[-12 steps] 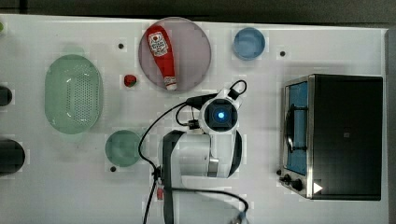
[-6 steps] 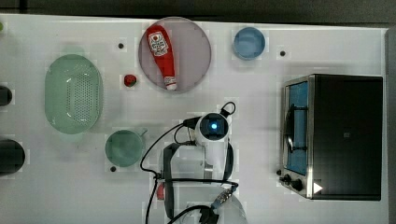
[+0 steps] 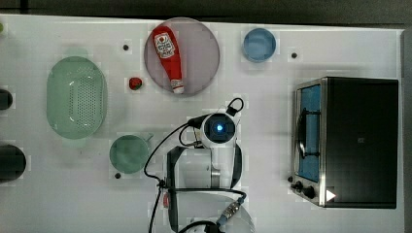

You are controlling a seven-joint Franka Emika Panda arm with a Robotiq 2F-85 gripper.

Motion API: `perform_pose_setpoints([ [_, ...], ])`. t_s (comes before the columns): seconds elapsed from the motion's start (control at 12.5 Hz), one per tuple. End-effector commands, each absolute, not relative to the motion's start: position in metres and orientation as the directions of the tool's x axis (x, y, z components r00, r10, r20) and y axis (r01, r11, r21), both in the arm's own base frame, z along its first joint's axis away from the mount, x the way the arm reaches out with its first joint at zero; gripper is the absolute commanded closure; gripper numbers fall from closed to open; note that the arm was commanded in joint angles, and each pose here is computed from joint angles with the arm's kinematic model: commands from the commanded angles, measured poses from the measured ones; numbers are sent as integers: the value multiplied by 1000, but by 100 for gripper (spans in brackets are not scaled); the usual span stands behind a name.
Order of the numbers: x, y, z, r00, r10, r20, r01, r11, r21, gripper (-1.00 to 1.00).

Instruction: Pick Banana and place it in mug.

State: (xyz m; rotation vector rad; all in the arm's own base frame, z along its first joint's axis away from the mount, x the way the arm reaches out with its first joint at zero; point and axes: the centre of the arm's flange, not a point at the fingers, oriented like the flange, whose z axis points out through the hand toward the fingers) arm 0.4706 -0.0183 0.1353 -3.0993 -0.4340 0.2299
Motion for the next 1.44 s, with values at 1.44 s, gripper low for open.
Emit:
perform_pose_setpoints([
  [1.44, 461, 113, 466, 996, 48, -69, 50, -999, 22, 37],
])
